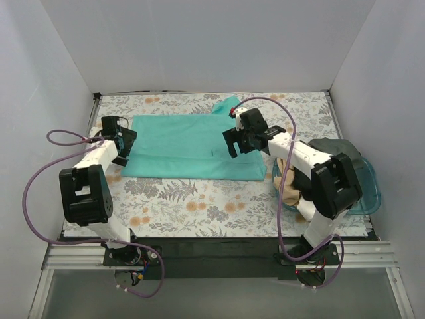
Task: Fold and stack the t-shirts
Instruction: Fold the tshirt
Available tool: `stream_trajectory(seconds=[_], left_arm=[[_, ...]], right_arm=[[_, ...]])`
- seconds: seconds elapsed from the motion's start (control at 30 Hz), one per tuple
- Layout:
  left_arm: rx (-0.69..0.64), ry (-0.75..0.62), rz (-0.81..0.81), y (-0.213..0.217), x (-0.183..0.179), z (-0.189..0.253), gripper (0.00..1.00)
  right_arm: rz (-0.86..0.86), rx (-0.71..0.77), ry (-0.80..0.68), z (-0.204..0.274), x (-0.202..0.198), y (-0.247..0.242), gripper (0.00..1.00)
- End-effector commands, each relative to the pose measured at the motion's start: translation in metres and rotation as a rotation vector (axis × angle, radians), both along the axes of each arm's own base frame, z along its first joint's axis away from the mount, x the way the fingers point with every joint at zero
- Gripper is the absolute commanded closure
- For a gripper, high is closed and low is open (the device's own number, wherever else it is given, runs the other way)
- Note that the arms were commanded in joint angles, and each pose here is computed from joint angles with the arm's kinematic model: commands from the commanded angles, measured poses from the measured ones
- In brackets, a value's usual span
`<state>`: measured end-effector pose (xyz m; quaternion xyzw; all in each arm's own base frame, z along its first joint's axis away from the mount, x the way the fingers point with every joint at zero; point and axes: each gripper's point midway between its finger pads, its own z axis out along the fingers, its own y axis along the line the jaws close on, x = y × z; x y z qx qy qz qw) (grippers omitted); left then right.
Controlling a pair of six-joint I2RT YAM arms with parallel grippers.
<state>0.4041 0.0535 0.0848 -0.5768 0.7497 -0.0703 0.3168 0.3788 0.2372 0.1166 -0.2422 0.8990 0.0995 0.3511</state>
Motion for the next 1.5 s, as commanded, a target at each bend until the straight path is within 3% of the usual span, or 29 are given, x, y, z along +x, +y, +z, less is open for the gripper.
stream_trajectory(seconds=[0.0, 0.23, 0.43, 0.67, 0.83, 1.13, 1.27, 1.47], left_arm=[[-0.013, 0.011, -0.096, -0.017, 0.013, -0.014, 0.07], [-0.022, 0.113, -0.129, -0.024, 0.001, -0.053, 0.05], [0.005, 0.203, -0.088, -0.019, -0.046, -0.076, 0.04], [0.035, 0.230, -0.018, -0.015, -0.103, -0.076, 0.04], [0.064, 0.266, 0.064, -0.008, -0.143, -0.079, 0.03], [0.094, 0.276, 0.149, 0.000, -0.177, -0.069, 0.02], [0.057, 0.200, 0.164, -0.005, -0.171, -0.049, 0.02], [0.103, 0.076, 0.183, 0.006, -0.146, 0.010, 0.02]], right_arm=[[-0.003, 0.084, 0.060, -0.019, -0.006, 0.015, 0.02], [-0.013, 0.043, 0.169, -0.066, -0.019, 0.014, 0.02], [-0.005, 0.019, 0.231, -0.091, -0.048, 0.012, 0.02], [0.011, 0.018, 0.314, -0.119, -0.115, -0.001, 0.02], [0.021, 0.043, 0.314, -0.118, -0.148, -0.002, 0.02], [0.048, 0.083, 0.256, -0.096, -0.181, 0.007, 0.02], [0.075, 0.117, 0.206, -0.077, -0.178, 0.016, 0.02], [0.044, 0.129, 0.057, -0.023, -0.149, 0.019, 0.02]])
